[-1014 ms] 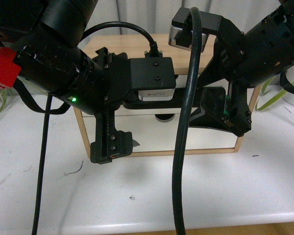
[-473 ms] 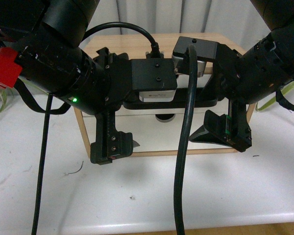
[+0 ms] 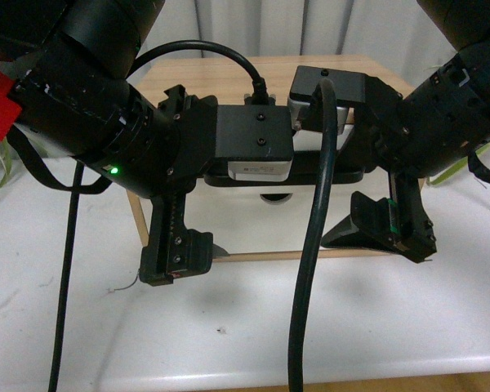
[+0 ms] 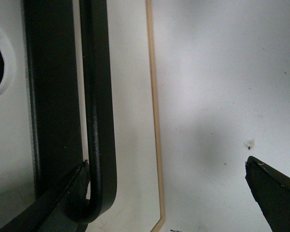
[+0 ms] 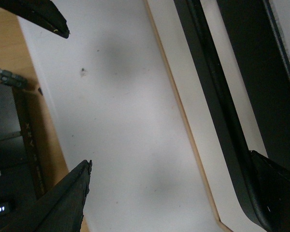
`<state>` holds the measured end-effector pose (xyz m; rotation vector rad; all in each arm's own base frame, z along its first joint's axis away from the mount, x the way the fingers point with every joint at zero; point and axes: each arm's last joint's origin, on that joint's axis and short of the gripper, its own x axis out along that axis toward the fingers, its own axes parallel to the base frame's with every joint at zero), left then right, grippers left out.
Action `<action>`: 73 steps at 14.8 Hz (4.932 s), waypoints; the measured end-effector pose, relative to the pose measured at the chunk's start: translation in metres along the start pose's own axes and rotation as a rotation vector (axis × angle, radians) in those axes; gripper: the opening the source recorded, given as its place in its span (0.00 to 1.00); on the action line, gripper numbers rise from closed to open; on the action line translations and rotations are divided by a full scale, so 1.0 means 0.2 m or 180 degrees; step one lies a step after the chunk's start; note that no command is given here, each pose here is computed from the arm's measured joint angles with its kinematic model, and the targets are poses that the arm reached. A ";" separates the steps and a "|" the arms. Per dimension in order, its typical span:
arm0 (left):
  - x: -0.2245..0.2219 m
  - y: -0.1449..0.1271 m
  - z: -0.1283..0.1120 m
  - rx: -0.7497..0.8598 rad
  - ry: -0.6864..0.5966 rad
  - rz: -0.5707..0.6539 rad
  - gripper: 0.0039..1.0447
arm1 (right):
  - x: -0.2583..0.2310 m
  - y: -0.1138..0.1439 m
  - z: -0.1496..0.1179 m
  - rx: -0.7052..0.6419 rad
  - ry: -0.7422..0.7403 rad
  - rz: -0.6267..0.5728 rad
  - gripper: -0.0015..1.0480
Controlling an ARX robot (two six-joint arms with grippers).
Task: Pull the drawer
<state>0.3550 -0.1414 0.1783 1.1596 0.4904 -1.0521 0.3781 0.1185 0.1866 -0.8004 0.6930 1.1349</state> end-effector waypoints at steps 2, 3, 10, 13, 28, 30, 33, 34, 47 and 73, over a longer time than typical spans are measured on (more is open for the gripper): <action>-0.04 -0.06 0.00 0.0202 -0.0064 -0.0192 0.94 | -0.04 0.07 -0.02 -0.0058 0.0031 0.0154 0.94; -0.07 -0.11 0.00 0.0318 -0.0098 -0.0260 0.94 | -0.05 0.13 -0.01 -0.0125 0.0034 0.0204 0.94; -0.23 -0.29 -0.01 0.0600 -0.0229 -0.0414 0.94 | -0.11 0.36 -0.02 -0.0242 0.0100 0.0341 0.94; -0.28 -0.32 -0.01 0.0582 -0.0276 -0.0345 0.94 | -0.13 0.40 -0.02 -0.0118 0.0038 0.0290 0.94; -0.99 -0.87 -0.56 -0.3389 -0.1227 0.2523 0.94 | -0.95 0.99 -0.63 0.2722 -0.1432 -0.4144 0.94; -0.96 -0.91 -0.62 -0.4062 -0.1286 0.2426 0.94 | -0.94 1.03 -0.69 0.3023 -0.1544 -0.4569 0.94; -0.96 -0.90 -0.61 -0.3890 -0.1437 0.2826 0.87 | -0.93 1.04 -0.70 0.2775 -0.1933 -0.4258 0.83; -0.93 -0.93 -0.58 -0.3707 -0.1509 0.3142 0.77 | -0.88 1.06 -0.69 0.2616 -0.2087 -0.3887 0.72; -0.83 -1.07 -0.43 -0.3673 -0.1578 0.3376 0.01 | -0.64 1.23 -0.63 0.2525 -0.2196 -0.3622 0.02; -0.85 -1.13 -0.42 -0.3682 -0.1571 0.3360 0.94 | -0.61 1.24 -0.66 0.2520 -0.2205 -0.3628 0.94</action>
